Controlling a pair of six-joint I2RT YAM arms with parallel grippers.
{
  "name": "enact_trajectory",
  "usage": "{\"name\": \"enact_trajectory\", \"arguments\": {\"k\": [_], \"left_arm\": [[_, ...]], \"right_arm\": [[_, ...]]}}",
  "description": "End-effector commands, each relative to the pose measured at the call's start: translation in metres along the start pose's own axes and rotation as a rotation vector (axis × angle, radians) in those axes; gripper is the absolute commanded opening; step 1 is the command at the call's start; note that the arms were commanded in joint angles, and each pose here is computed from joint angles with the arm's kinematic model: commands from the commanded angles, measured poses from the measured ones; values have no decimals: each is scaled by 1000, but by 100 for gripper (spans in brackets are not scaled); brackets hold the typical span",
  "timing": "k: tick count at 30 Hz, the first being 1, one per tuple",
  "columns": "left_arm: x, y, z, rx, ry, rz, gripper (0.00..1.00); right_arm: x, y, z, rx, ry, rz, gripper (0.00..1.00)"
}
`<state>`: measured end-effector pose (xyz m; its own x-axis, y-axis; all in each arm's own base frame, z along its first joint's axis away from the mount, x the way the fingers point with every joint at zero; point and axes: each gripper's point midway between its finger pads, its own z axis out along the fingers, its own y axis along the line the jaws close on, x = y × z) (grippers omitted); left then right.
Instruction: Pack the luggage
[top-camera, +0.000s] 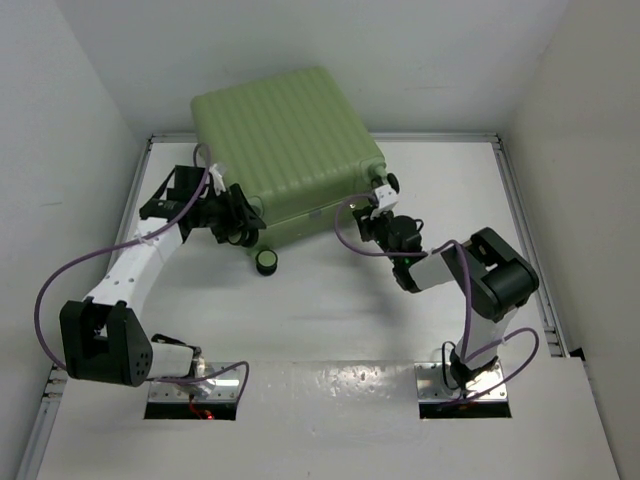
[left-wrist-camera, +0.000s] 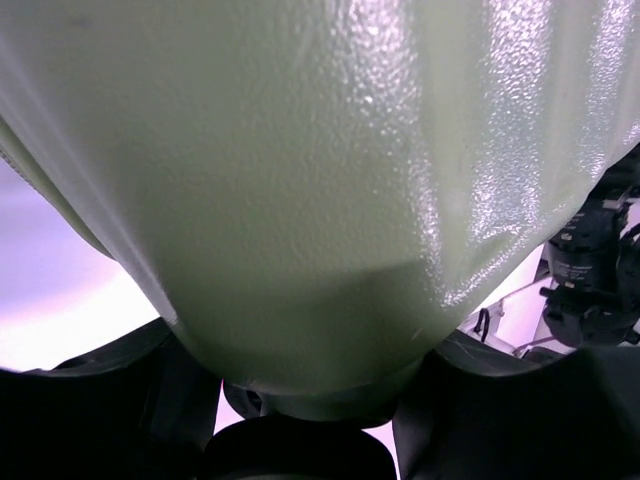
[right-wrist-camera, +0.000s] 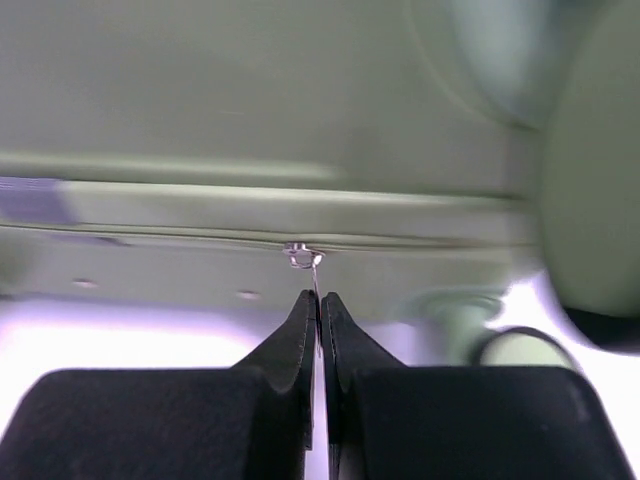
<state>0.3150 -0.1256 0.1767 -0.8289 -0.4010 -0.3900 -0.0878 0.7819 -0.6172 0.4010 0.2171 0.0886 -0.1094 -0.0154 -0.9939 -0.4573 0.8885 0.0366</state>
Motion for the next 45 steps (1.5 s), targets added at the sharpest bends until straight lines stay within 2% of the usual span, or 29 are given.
{"name": "enact_trajectory", "arguments": {"k": [1, 7, 12, 19, 24, 27, 28, 29, 30, 31, 32, 33, 34, 35, 36, 37, 39, 40, 41, 42, 43, 44, 45], "left_arm": [[-50, 65, 1, -234, -203, -142, 0], [-76, 93, -6, -282, -239, -168, 0], [-137, 118, -18, -328, -353, -159, 0], [-186, 129, 0, -341, -344, -21, 0], [-209, 139, 10, -377, -325, 78, 0], [-215, 152, 19, -394, -304, 113, 0], [-218, 145, 19, -363, -302, 133, 0], [-215, 151, 29, -356, -280, 145, 0], [-221, 148, 26, -355, -291, 172, 0], [-222, 146, 31, -326, -286, 192, 0], [-224, 143, 32, -310, -289, 219, 0], [-230, 142, 31, -307, -309, 247, 0], [-229, 145, 33, -310, -310, 271, 0], [-233, 143, 31, -307, -333, 292, 0], [-235, 141, 30, -303, -353, 301, 0], [-240, 141, 31, -300, -376, 322, 0], [-238, 135, 31, -267, -376, 343, 0], [-236, 138, 35, -262, -363, 350, 0], [-241, 135, 33, -263, -373, 370, 0], [-243, 136, 34, -265, -372, 379, 0], [-244, 132, 36, -259, -375, 398, 0], [-250, 129, 33, -259, -392, 423, 0], [-246, 127, 40, -253, -379, 427, 2]], "right_arm": [[-17, -47, -11, 160, -44, -14, 0], [-7, -90, -23, 254, -7, 1, 0], [-6, -122, -19, 306, 2, 32, 0], [-23, -154, 15, 268, -29, 19, 0], [-32, -162, 51, 163, -56, -36, 0], [-24, -166, 75, 109, -64, -38, 0], [-13, -165, 80, 82, -43, -31, 0], [-37, -167, 97, 71, -98, -34, 0], [-40, -169, 102, 69, -106, -18, 0], [-11, -171, 109, 65, -62, 6, 0], [-38, -176, 126, 60, -123, -2, 0], [-38, -176, 133, 57, -130, 39, 0], [-11, -181, 141, 67, -91, 71, 0], [-38, -186, 158, 62, -152, 68, 0], [-41, -187, 163, 62, -166, 110, 0], [-26, -189, 170, 67, -149, 131, 0], [-43, -195, 193, 60, -204, 158, 0], [-23, -195, 201, 62, -181, 195, 0], [-60, -201, 214, 56, -265, 206, 0], [-25, -201, 223, 62, -217, 242, 0], [-26, -199, 229, 59, -227, 272, 0], [-66, -202, 242, 59, -314, 257, 0], [-28, -202, 250, 69, -254, 288, 0]]}}
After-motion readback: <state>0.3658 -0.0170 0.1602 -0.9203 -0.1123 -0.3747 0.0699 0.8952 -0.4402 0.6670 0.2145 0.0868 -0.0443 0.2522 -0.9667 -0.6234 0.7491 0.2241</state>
